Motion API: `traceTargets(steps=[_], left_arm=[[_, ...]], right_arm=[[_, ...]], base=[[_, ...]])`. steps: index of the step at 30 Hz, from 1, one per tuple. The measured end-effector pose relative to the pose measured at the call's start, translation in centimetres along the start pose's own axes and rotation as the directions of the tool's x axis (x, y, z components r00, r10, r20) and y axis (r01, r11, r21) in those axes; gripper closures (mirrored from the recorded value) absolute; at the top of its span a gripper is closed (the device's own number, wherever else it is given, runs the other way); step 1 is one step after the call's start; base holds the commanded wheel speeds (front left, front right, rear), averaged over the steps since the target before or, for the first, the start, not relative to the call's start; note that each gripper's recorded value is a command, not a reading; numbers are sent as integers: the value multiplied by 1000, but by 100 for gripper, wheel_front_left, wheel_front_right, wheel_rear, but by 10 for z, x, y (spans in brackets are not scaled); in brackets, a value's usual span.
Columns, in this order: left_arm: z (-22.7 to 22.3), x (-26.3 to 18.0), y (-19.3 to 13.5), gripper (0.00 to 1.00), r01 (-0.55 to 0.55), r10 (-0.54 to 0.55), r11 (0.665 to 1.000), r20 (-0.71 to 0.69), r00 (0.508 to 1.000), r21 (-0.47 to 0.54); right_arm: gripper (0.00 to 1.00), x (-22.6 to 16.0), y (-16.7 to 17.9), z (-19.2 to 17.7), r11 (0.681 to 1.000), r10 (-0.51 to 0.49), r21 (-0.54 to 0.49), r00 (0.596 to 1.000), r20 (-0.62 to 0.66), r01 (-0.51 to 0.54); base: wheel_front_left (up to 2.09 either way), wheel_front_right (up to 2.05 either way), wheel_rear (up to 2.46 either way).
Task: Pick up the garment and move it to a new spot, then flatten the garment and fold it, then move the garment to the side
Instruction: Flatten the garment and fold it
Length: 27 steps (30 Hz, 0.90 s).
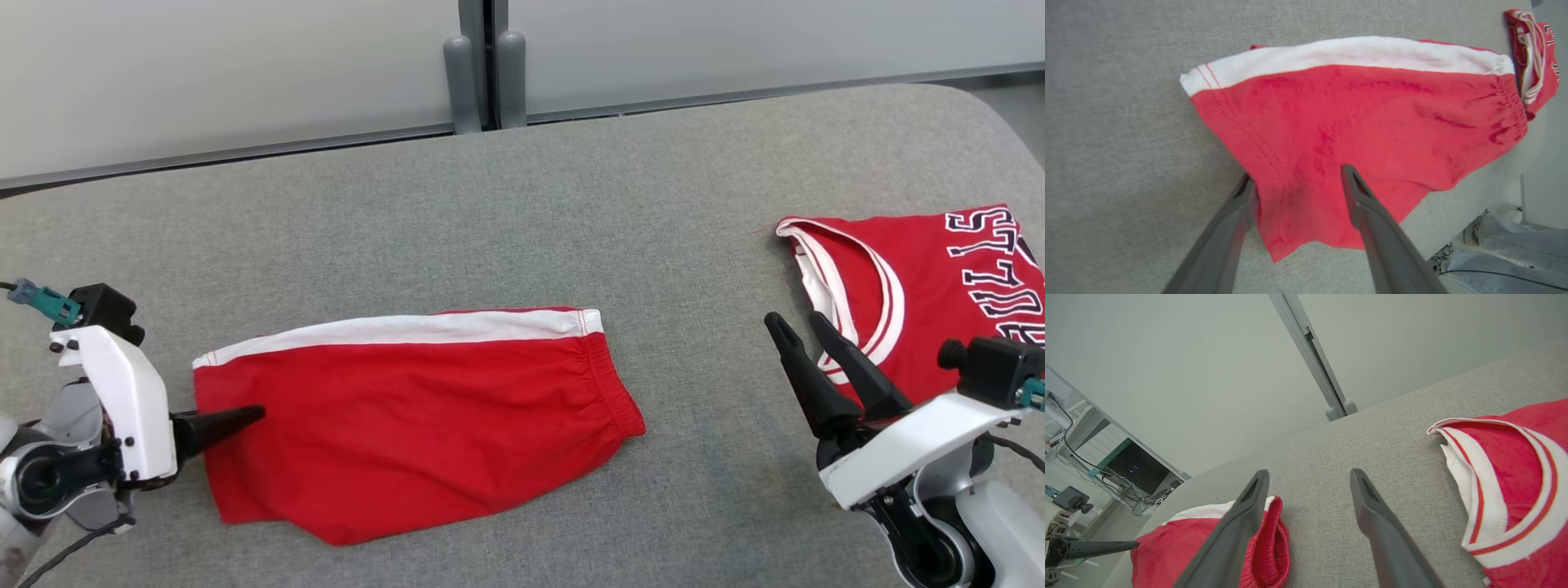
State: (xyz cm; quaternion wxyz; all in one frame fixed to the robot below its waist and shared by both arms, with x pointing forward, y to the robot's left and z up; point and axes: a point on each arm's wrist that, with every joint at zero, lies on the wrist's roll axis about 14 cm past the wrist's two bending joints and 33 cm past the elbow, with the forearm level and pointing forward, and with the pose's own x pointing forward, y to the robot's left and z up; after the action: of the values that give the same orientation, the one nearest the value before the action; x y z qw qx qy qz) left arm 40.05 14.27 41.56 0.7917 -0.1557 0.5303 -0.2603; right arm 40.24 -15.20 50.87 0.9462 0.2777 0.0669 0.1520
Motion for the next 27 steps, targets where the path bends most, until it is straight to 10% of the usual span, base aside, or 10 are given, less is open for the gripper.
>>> traceTargets(steps=[8,19,27], left_arm=[[45,-52,19,0,-194,137,968,309,941,159],[58,-117,-13,0,-340,94,934,850,518,104],[22,-132,-26,0,-305,159,951,919,361,-45]], right_arm=[[0,-8,12,2,1000,21,-19,1000,11,-21],[0,4,22,-16,994,34,-101,999,-3,-34],[0,28,29,-51,989,43,-136,996,-82,-54]], base=[[0,0,0],[0,0,0],[0,0,0]])
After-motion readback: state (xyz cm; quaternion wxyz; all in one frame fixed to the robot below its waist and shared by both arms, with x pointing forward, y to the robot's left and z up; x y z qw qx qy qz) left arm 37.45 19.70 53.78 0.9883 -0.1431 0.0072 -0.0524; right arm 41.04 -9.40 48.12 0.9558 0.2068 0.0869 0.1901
